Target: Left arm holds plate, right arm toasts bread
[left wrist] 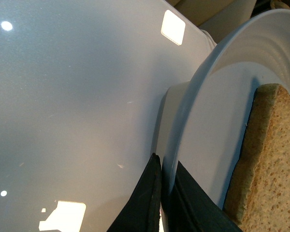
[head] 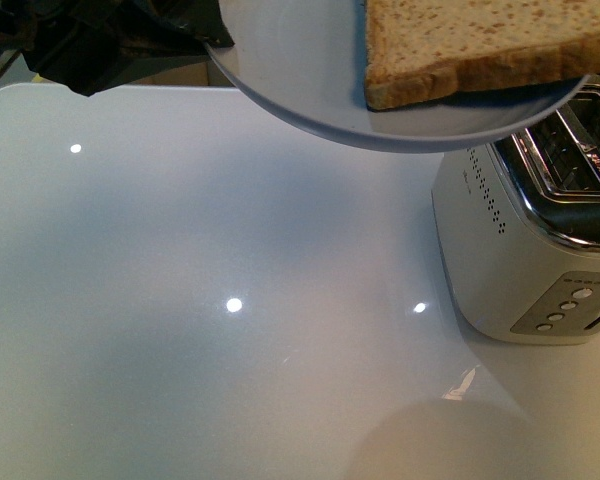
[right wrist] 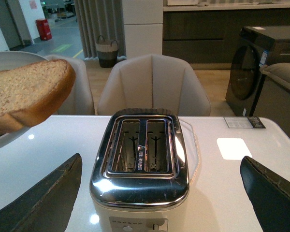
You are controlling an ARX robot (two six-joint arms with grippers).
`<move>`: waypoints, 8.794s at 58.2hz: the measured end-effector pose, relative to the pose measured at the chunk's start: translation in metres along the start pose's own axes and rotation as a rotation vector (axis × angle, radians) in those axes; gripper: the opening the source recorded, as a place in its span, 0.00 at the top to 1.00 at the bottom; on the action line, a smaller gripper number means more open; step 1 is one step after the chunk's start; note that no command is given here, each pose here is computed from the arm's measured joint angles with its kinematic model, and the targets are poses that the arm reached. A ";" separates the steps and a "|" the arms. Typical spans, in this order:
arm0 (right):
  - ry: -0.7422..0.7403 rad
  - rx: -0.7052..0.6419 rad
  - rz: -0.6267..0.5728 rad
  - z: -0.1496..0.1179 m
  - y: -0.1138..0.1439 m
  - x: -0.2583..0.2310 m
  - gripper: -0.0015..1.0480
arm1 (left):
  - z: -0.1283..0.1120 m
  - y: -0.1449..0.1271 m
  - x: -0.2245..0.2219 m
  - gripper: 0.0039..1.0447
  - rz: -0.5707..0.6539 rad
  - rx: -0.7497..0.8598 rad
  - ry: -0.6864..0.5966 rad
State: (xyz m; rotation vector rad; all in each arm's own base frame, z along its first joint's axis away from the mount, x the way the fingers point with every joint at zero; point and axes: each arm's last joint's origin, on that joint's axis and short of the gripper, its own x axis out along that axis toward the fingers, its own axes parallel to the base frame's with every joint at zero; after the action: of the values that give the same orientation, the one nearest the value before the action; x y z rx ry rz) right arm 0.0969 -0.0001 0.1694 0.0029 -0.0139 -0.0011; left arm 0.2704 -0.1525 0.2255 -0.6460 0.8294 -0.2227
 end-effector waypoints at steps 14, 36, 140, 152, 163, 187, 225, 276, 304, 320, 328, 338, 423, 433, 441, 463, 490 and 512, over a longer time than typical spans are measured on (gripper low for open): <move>0.000 0.000 0.000 0.000 0.000 0.000 0.09 | 0.000 0.000 0.000 0.97 0.004 0.000 -0.005; 0.562 0.245 -0.033 0.004 -0.003 0.012 0.09 | 0.000 -0.001 -0.001 0.97 0.002 0.000 -0.008; 0.251 0.450 0.051 0.144 0.002 0.133 0.96 | 0.000 -0.001 -0.001 0.97 0.000 -0.007 -0.008; 0.297 0.191 0.044 0.131 -0.002 0.145 0.96 | 0.000 -0.001 -0.001 0.97 0.000 -0.007 -0.007; 0.381 0.090 0.054 0.104 0.003 0.161 0.96 | 0.000 -0.001 -0.001 0.97 0.000 -0.007 -0.007; 0.501 -0.059 0.080 0.062 0.026 0.185 0.96 | 0.000 -0.001 -0.001 0.97 0.000 -0.007 -0.007; 0.605 -0.175 0.034 0.025 0.040 0.216 0.96 | 0.000 -0.001 -0.001 0.97 0.000 -0.006 -0.007; 0.508 -0.058 0.029 0.050 0.026 0.187 0.22 | 0.001 -0.001 -0.001 0.97 0.000 -0.007 -0.008; 0.052 0.009 0.004 0.061 0.001 0.113 0.37 | 0.001 -0.001 -0.001 0.97 0.000 -0.007 -0.009; 0.028 0.004 0.003 0.037 0.001 0.083 0.77 | 0.001 -0.001 -0.001 0.97 -0.001 -0.007 -0.007; 0.021 -0.001 0.003 0.028 0.001 0.070 0.98 | 0.001 -0.001 -0.001 0.97 -0.001 -0.007 -0.008; 0.023 0.001 0.003 0.019 0.000 0.058 0.98 | 0.001 -0.001 -0.001 0.97 -0.001 -0.007 -0.007; 0.028 0.000 0.000 -0.002 0.000 0.003 0.98 | 0.001 -0.001 -0.001 0.97 -0.002 -0.007 -0.007; 0.002 0.000 0.003 0.000 0.000 0.000 0.98 | 0.001 -0.001 -0.002 0.97 -0.003 -0.007 -0.007; 0.001 0.000 0.002 0.000 0.000 0.000 0.91 | 0.001 -0.001 -0.002 0.97 -0.002 -0.007 -0.008; 0.000 0.000 0.003 0.000 0.000 0.000 0.35 | 0.004 -0.006 -0.002 0.97 -0.143 -0.056 0.063; 0.000 0.000 0.003 0.000 0.000 0.000 0.09 | 0.063 0.051 0.006 0.97 -0.067 -0.108 0.026; 0.000 0.000 0.003 0.000 0.000 0.000 0.09 | 0.086 0.168 0.048 0.97 0.113 -0.115 0.000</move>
State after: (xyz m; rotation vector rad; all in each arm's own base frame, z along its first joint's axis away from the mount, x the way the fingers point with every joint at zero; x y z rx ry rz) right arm 0.0969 0.0002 0.1694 0.0033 -0.0139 0.0015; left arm 0.3561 -0.0024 0.1365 -0.7041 0.8809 -0.0731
